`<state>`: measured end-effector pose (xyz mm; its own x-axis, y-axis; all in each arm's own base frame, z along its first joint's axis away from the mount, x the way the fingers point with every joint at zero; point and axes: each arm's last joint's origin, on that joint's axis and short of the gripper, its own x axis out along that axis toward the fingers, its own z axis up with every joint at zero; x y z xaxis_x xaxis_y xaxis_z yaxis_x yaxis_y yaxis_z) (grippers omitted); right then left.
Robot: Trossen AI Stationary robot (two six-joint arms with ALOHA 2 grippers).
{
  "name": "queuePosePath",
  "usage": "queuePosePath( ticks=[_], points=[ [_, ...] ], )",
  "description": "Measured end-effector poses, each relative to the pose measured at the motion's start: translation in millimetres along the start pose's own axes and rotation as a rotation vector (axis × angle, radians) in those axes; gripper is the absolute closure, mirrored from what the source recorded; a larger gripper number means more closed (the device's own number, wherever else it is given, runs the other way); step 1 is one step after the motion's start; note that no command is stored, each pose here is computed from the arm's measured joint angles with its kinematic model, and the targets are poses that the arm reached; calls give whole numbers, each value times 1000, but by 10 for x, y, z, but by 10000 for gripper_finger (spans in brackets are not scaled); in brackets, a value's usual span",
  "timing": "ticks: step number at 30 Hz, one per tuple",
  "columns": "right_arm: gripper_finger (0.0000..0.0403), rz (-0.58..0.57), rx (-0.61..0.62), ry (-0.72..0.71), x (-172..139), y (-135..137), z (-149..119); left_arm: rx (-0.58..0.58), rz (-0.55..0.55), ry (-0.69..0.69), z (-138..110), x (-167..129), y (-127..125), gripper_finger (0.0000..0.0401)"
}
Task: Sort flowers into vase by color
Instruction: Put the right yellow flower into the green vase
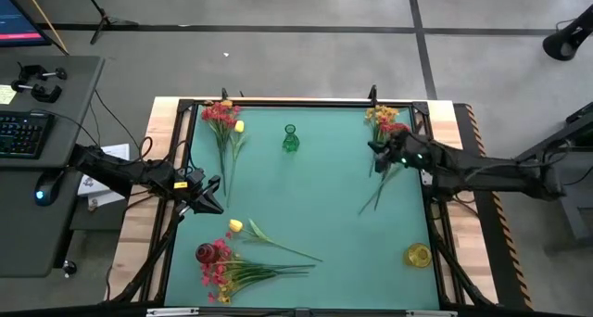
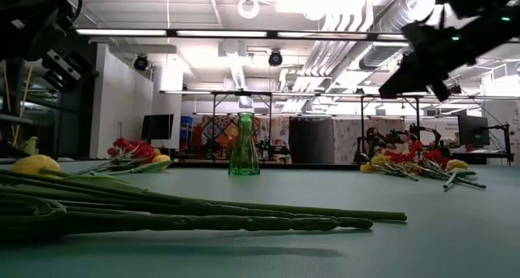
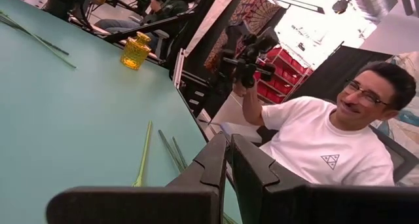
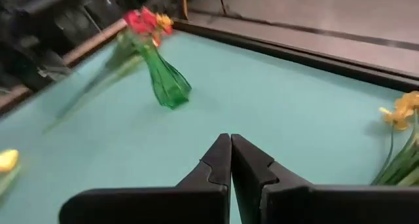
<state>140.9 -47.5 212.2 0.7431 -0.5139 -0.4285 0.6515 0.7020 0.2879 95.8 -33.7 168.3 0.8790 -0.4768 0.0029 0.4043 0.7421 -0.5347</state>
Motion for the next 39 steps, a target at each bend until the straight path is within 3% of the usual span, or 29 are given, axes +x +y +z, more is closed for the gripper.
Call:
queuePosePath(
  ticks=[11,20,24,30,34,39],
  points=[
    [402,-314,-243,193,589,-179,158,0,0,0,0,0,0,389],
    [390,-470,-166,352,686,-379,168,0,0,0,-1,0,1,389],
    [349,-520,-62,422,690,-486,110,0,0,0,0,0,0,389],
    [254,-558,132,467,775,-555,20,0,0,0,-1,0,1,389],
    [198,-536,237,547,875,-566,-91,0,0,0,-1,0,0,389],
    [164,-537,269,605,946,-525,-202,0,0,0,0,0,0,389]
  ],
)
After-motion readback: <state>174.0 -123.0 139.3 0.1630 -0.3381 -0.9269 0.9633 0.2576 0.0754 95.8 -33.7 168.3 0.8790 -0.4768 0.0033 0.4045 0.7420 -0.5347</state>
